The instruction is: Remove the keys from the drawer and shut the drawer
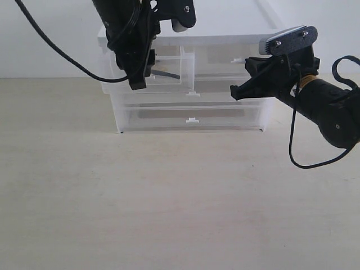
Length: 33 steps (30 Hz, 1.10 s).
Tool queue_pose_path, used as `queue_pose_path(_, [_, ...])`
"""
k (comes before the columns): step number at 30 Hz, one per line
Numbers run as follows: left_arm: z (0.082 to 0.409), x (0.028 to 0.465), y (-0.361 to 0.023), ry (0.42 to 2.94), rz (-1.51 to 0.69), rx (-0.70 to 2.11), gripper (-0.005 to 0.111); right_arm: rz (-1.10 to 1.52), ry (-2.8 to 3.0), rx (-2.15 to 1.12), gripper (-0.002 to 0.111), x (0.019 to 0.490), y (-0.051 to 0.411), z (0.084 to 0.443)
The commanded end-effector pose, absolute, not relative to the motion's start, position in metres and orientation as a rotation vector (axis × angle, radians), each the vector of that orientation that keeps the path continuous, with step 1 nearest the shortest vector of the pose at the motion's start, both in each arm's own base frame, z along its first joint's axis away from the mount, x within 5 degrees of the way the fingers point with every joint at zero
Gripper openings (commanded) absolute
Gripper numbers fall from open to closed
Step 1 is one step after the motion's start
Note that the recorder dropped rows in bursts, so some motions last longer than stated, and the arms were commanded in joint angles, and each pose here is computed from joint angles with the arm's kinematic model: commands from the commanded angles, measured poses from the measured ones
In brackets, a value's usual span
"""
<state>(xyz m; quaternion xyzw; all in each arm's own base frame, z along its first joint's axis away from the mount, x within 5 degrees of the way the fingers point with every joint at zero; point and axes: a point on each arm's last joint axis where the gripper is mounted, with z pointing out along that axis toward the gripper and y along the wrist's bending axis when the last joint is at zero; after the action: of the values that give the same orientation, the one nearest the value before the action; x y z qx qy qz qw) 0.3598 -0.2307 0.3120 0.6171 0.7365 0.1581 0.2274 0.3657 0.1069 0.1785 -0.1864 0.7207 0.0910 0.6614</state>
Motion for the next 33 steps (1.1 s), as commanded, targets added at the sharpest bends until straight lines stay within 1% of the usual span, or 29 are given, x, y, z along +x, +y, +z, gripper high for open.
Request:
queue_pose_path(1, [0.327, 0.353, -0.226, 2.030, 0.413, 1.655, 0.043, 0.195, 1.577, -0.332, 0.000, 0.374, 0.100, 0.188])
queue_pose_path(10, [0.319, 0.360, -0.231, 1.989, 0.422, 1.662, 0.043, 0.197, 1.578, -0.330, 0.000, 0.374, 0.100, 0.188])
queue_pose_path(19, [0.298, 0.371, -0.237, 1.991, 0.446, 1.694, 0.043, 0.197, 1.578, -0.330, 0.000, 0.374, 0.100, 0.188])
queue_pose_path(26, [0.290, 0.382, -0.227, 2.022, 0.471, 1.679, 0.042, 0.195, 1.577, -0.331, 0.000, 0.374, 0.100, 0.188])
queue_pose_path(27, [0.289, 0.383, -0.225, 2.033, 0.465, 1.669, 0.040, 0.195, 1.577, -0.331, 0.000, 0.374, 0.100, 0.188])
queue_pose_path(28, [0.289, 0.383, -0.225, 2.041, 0.465, 1.668, 0.035, 0.195, 1.577, -0.331, 0.000, 0.374, 0.100, 0.188])
queue_pose_path(30, [0.289, 0.383, -0.223, 2.051, 0.467, 1.670, 0.022, 0.195, 1.577, -0.331, 0.000, 0.374, 0.100, 0.188])
queue_pose_path(32, [0.289, 0.382, -0.224, 2.053, 0.461, 1.669, 0.006, 0.195, 1.577, -0.331, 0.000, 0.374, 0.100, 0.188])
queue_pose_path(33, [0.289, 0.382, -0.224, 2.050, 0.463, 1.674, 0.004, 0.194, 1.577, -0.333, 0.000, 0.374, 0.100, 0.188])
